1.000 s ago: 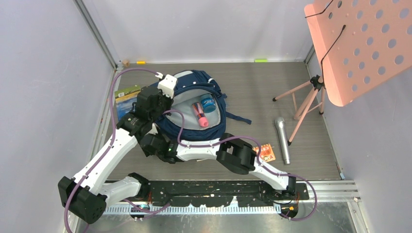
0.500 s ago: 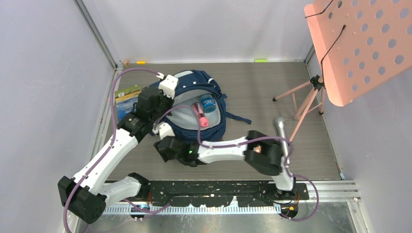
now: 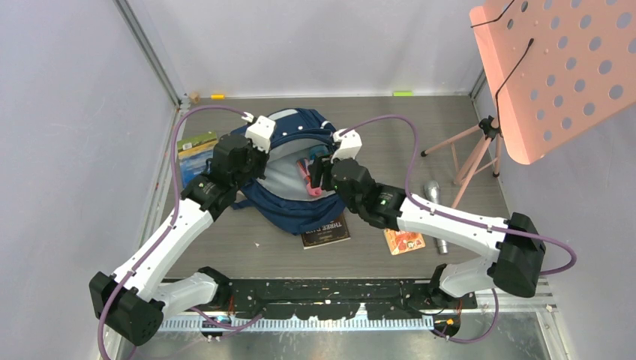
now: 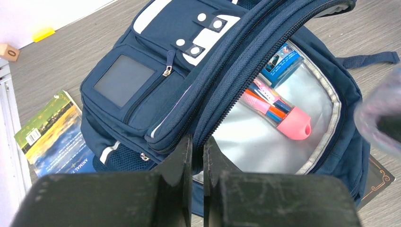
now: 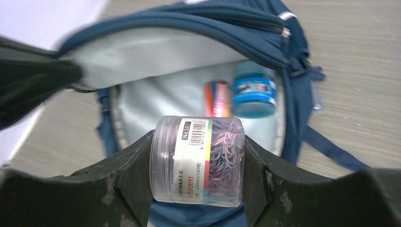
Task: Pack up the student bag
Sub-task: Place the stationery in the student bag.
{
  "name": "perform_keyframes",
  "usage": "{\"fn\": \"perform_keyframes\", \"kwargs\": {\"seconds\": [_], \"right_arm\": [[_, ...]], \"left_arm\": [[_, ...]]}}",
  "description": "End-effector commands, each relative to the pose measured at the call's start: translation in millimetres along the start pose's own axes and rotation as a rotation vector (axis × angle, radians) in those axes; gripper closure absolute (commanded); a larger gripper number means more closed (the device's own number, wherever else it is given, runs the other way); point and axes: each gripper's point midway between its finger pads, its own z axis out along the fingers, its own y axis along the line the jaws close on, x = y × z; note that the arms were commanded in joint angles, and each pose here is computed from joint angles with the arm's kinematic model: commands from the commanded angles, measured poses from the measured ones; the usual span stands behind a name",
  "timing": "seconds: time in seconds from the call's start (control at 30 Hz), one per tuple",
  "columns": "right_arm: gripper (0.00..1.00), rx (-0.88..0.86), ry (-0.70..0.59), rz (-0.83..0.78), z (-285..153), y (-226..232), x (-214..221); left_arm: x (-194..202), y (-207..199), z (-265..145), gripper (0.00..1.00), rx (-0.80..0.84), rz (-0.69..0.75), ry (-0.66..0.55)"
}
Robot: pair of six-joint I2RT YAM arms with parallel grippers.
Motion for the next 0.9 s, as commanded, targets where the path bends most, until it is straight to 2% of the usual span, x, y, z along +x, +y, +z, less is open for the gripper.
{"fn": "perform_keyframes", "kwargs": {"seconds": [0.0,0.47,0.77,0.87], "right_arm": [[0.57,0.037,-0.032,0.056,21.7,-19.0,4.4],[0.58,-0.106,-0.077,0.083,96.3,26.1,37.3],[0.48,-0.076,-0.091,-0.014,143.2,35.8,55.8],[0.40,-0.073,-0.082,-0.046,152.0,37.6,61.2]], "left_arm": [[-29.5,3.1,-4.2,1.00,-0.013,-0.022,-0.101],[-29.3,2.9,-4.2,1.00,-0.012,-0.020,-0.100],[-30.4,2.8,-5.2,1.00,-0.011,-0.020,-0.104],[-29.6,3.2,-4.9,1.00,-0.012,-0.016,-0.101]]}}
